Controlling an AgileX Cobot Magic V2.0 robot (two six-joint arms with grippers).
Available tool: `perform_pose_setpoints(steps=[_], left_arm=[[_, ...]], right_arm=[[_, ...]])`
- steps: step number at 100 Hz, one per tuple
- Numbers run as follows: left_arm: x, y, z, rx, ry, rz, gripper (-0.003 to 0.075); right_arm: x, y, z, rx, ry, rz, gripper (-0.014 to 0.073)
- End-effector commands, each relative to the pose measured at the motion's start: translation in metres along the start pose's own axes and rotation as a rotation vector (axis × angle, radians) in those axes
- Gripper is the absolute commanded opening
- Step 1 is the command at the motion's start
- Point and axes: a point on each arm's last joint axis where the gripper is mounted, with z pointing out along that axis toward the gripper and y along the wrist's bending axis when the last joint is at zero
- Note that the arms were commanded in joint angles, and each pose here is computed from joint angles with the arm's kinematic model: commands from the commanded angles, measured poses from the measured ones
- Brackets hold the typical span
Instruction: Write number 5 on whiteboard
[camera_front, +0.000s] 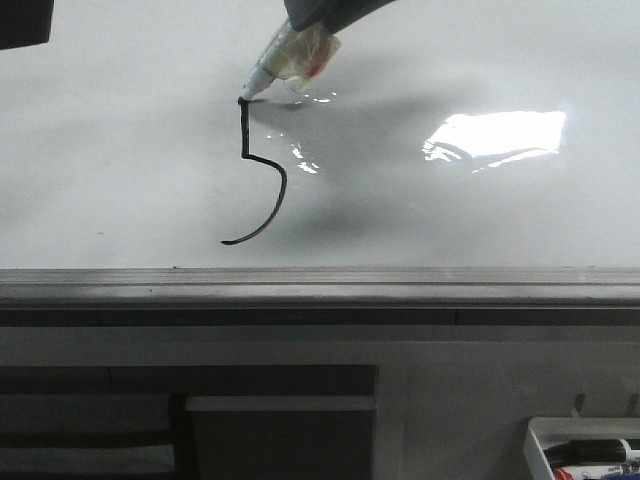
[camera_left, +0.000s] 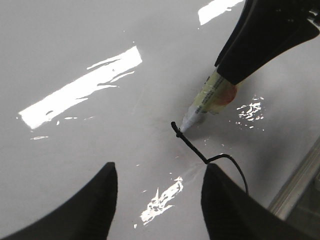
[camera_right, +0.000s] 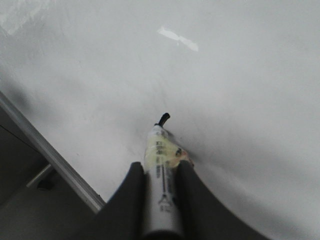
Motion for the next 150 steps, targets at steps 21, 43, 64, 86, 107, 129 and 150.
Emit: perform_pose_setpoints(steps=[21, 43, 64, 86, 107, 129, 150], left_arm=[[-0.015, 0.003, -0.001, -0.003, -0.087, -0.029, 0.0346], [-0.016, 0.002, -0.001, 0.003, -0.098, -0.025, 0.0347], [-0.021, -0.016, 0.005, 0.159, -0.183, 0.078, 0.0347], [-0.010, -0.033, 0.027, 0.285, -0.135, 0.061, 0.0347], [-0.011, -0.034, 0.048, 0.321, -0.127, 0.049, 0.0347], [-0.006, -0.038, 0.061, 0.376, -0.109, 0.083, 0.0347], [-0.001, -0.041, 0.064, 0.402, -0.091, 0.102, 0.0129]], right_arm=[[-0.015, -0.028, -0.031, 0.092, -0.059, 0.015, -0.0061], [-0.015, -0.023, -0.033, 0.076, -0.055, 0.004, -0.0061], [-0.017, 0.017, -0.053, -0.041, -0.080, -0.117, -0.0061], [-0.006, 0.041, -0.050, -0.129, 0.009, -0.175, -0.0061], [-0.002, 0.056, -0.050, -0.180, 0.032, -0.211, -0.0061], [0.000, 0.059, -0.051, -0.192, 0.054, -0.219, -0.0061], [0.001, 0.059, -0.051, -0.194, 0.065, -0.220, -0.0061]])
